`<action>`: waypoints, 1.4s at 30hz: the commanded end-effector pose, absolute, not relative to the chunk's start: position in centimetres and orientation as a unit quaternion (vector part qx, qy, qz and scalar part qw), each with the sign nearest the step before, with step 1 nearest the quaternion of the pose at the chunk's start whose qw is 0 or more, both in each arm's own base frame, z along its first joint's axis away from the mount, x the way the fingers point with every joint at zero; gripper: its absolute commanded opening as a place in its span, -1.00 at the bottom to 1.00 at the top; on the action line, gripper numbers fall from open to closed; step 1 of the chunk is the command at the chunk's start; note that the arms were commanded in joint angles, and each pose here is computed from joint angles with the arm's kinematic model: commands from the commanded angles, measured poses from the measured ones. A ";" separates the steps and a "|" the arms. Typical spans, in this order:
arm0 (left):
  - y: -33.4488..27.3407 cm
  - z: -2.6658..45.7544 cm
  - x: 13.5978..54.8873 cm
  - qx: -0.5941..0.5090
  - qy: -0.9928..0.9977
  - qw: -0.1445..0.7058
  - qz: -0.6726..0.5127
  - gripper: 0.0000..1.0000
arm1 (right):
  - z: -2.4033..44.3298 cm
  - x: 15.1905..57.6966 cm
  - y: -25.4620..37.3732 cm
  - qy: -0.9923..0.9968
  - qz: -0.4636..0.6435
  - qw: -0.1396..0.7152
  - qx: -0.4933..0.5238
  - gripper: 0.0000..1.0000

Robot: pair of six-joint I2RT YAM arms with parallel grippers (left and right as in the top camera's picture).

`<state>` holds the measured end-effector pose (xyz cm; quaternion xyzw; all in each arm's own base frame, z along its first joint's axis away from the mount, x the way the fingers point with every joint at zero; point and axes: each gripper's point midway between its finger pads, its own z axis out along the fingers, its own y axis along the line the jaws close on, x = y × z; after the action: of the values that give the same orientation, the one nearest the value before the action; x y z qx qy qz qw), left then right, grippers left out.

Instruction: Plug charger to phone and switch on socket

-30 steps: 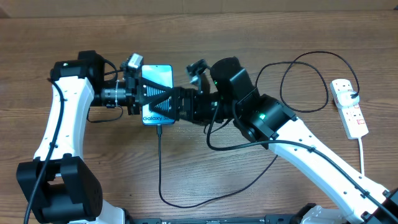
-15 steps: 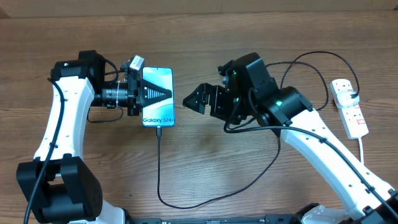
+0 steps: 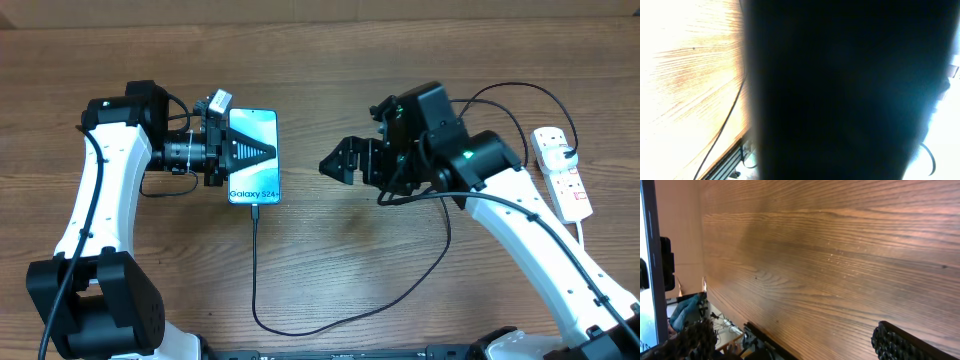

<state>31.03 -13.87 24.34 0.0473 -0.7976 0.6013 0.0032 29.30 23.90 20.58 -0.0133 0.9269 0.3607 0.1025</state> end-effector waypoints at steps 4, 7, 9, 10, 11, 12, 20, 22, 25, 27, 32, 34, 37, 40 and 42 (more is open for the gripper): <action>-13.9 25.3 30.8 0.045 -0.792 -0.003 0.609 -0.91 | 21.7 28.7 24.1 0.914 0.385 0.107 -0.073 1.00; -14.1 25.2 30.7 0.043 -0.793 -0.002 0.608 -0.92 | 21.8 28.5 24.2 0.910 0.389 0.109 -0.093 1.00; -14.2 25.2 30.7 0.041 -0.793 0.000 0.607 -0.92 | 21.8 28.4 24.2 0.910 0.389 0.107 -0.092 1.00; -14.3 25.2 30.6 0.040 -0.793 0.001 0.607 -0.92 | 21.8 28.4 24.2 0.911 0.389 0.107 -0.092 1.00; -14.4 25.2 30.6 0.038 -0.793 0.001 0.607 -0.91 | 21.8 28.4 24.2 0.910 0.389 0.107 -0.092 1.00; -14.5 25.2 30.6 0.038 -0.793 0.002 0.607 -0.92 | 21.8 28.4 24.3 0.910 0.391 0.106 -0.092 1.00; -15.0 25.2 30.3 0.031 -0.794 0.007 0.608 -0.92 | 22.5 27.4 25.0 0.898 0.421 0.085 -0.101 1.00; -15.1 25.2 30.3 0.030 -0.794 0.008 0.608 -0.91 | 22.7 27.2 25.2 0.893 0.430 0.080 -0.104 1.00; -15.2 25.2 30.2 0.028 -0.794 0.009 0.607 -0.92 | 23.1 26.8 25.5 0.887 0.444 0.072 -0.109 1.00; -15.2 25.2 30.2 0.027 -0.794 0.008 0.607 -0.91 | 23.4 26.5 25.7 0.881 0.454 0.065 -0.112 1.00; -15.2 25.2 30.2 0.027 -0.794 0.008 0.608 -0.91 | 23.5 26.4 25.8 0.880 0.456 0.064 -0.112 1.00; -15.2 25.2 30.2 0.027 -0.794 0.008 0.608 -0.91 | 23.5 26.4 25.8 0.880 0.456 0.064 -0.112 1.00; -15.2 25.2 30.2 0.027 -0.794 0.008 0.608 -0.92 | 23.4 26.4 25.7 0.881 0.456 0.062 -0.111 1.00; -15.2 25.2 30.2 0.026 -0.794 0.008 0.608 -0.91 | 23.3 26.1 25.6 0.883 0.454 0.056 -0.108 1.00; -15.2 25.2 30.3 0.025 -0.794 0.006 0.607 -0.91 | 23.1 25.9 25.5 0.884 0.452 0.049 -0.106 1.00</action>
<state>30.50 -14.90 24.16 0.0332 -0.8016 0.5968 0.0144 25.99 25.41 22.42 -0.0976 0.8884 0.4462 0.0462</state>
